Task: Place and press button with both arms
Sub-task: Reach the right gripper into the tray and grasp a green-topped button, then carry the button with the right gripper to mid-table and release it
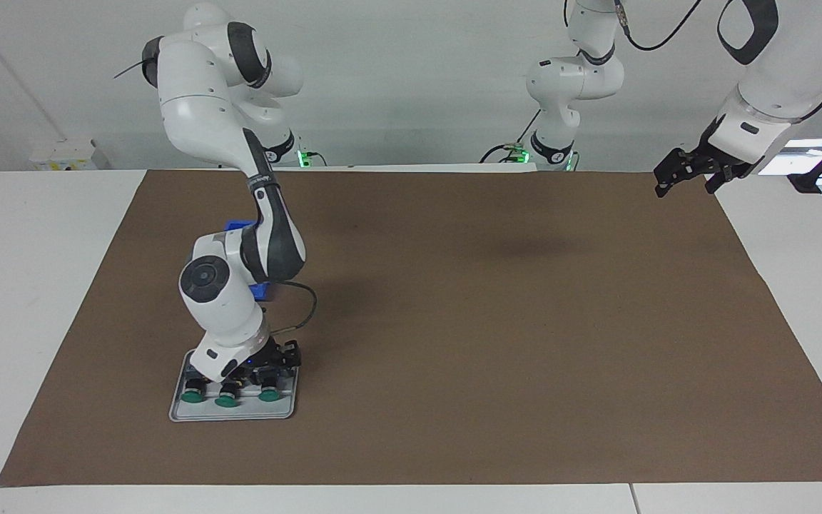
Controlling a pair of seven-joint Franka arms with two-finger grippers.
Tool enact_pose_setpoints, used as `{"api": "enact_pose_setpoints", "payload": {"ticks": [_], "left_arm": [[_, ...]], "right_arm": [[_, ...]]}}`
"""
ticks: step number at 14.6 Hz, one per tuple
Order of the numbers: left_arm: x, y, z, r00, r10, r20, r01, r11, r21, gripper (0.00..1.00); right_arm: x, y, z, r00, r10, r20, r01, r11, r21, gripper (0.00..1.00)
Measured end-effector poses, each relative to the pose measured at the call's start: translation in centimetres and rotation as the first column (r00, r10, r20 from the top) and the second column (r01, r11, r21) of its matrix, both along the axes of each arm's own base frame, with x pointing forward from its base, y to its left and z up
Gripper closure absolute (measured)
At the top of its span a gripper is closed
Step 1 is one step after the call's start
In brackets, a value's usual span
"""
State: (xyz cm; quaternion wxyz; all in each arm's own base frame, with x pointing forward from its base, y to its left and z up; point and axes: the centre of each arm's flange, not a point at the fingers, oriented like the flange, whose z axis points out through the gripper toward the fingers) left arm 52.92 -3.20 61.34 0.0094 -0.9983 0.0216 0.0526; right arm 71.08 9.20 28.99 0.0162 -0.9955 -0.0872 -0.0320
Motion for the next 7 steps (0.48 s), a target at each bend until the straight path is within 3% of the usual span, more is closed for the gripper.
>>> {"api": "enact_pose_setpoints", "payload": {"ticks": [2, 7], "left_arm": [[0.0, 0.0, 0.0, 1.000, 0.000, 0.000, 0.000, 1.000, 0.000, 0.00], [0.0, -0.1, 0.0, 1.000, -0.001, 0.000, 0.001, 1.000, 0.000, 0.00]], "right_arm": [[0.0, -0.2, 0.1, 1.000, 0.001, 0.003, -0.001, 1.000, -0.005, 0.59], [0.2, 0.3, 1.6, 0.999, 0.034, -0.005, -0.035, 0.998, -0.051, 0.59]]}}
